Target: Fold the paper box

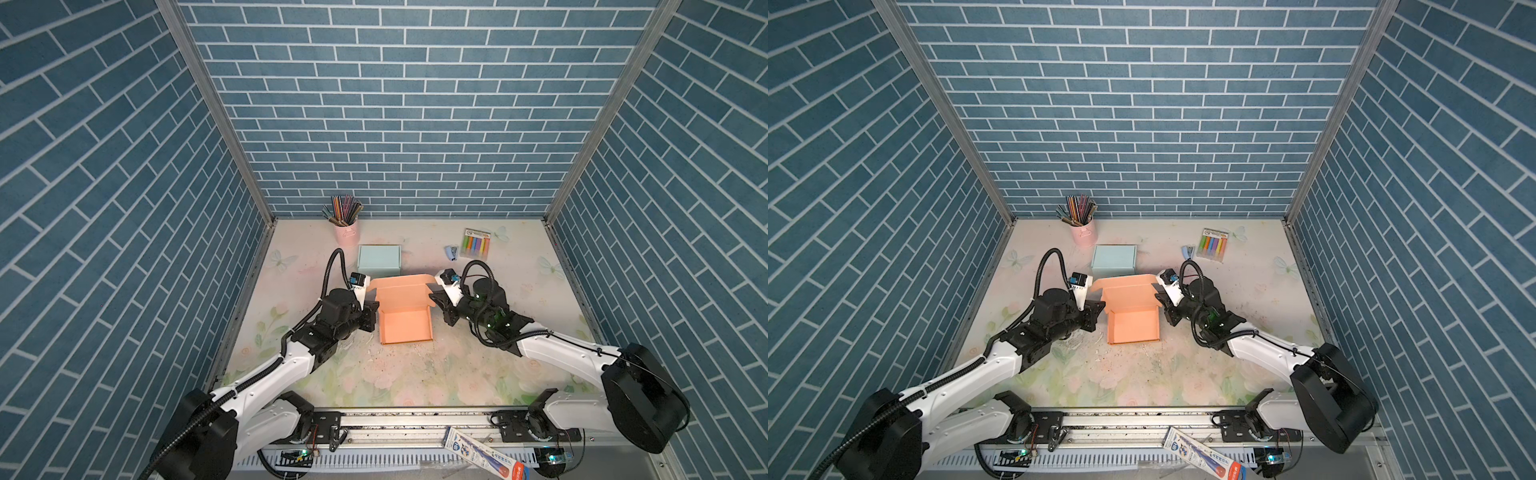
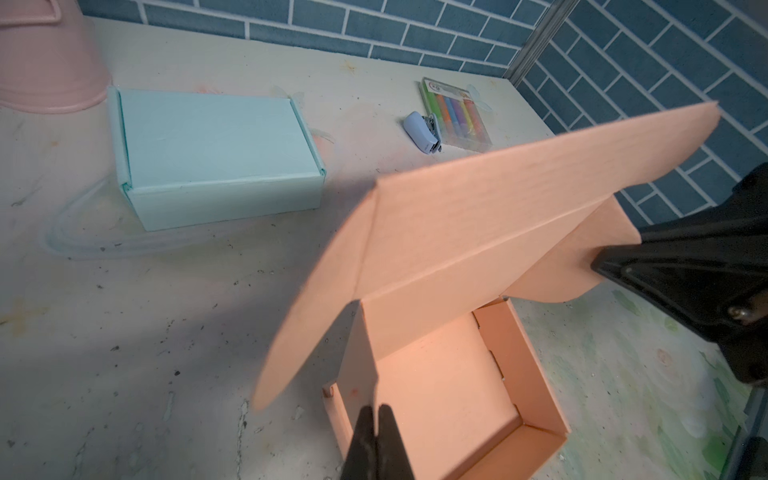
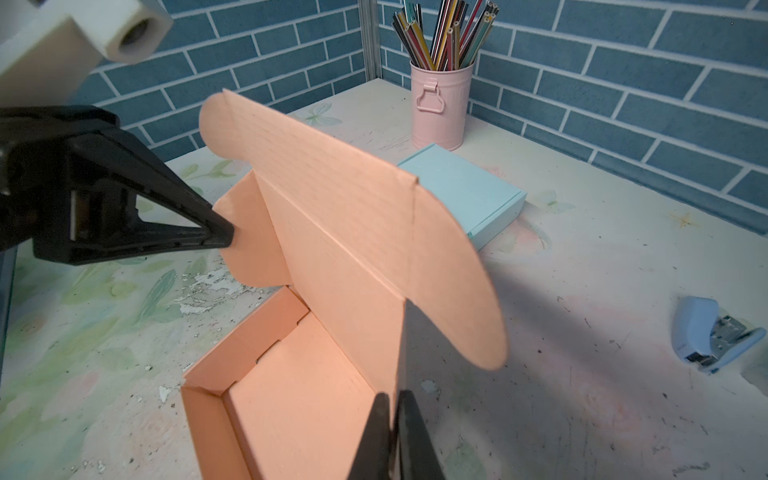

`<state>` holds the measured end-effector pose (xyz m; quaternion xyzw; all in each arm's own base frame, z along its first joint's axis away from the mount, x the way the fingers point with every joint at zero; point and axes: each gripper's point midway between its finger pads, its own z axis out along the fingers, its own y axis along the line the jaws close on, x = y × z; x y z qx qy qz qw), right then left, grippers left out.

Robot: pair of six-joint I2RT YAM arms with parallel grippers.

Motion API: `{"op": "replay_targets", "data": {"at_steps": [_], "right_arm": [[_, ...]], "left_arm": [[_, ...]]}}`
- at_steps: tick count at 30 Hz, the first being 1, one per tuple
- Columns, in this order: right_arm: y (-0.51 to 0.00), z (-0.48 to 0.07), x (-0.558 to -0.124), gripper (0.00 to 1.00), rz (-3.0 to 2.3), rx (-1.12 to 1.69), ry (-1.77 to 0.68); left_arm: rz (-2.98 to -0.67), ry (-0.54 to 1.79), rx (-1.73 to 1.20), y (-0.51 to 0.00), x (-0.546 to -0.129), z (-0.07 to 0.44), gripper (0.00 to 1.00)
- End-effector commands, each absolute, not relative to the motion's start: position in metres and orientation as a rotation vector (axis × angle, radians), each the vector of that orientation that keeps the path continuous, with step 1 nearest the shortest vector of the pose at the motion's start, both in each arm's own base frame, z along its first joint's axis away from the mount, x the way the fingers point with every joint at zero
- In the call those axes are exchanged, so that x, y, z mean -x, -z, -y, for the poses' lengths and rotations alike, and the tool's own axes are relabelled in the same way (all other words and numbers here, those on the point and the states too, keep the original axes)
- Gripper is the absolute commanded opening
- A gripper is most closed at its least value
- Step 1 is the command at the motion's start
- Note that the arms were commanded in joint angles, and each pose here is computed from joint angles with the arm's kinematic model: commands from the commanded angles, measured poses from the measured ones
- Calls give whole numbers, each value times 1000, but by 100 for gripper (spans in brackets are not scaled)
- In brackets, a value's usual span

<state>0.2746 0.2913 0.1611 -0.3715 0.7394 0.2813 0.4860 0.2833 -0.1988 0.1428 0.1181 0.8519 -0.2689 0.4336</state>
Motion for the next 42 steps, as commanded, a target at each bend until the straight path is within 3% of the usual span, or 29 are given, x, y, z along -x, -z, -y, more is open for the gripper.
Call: {"op": "replay_targets", "data": {"at_steps": [1, 25, 42], "right_arm": [[-165, -304, -274, 11, -1796, 903, -728], [-146, -314, -287, 19, -1874, 853, -752], [-136, -298, -273, 19, -1905, 853, -713]], "left_arm": [[-1995, 724, -307, -177, -295, 215, 0], [-1943, 680, -388, -141, -280, 221, 0], [-1874, 676, -393, -137, -262, 220, 0]]}}
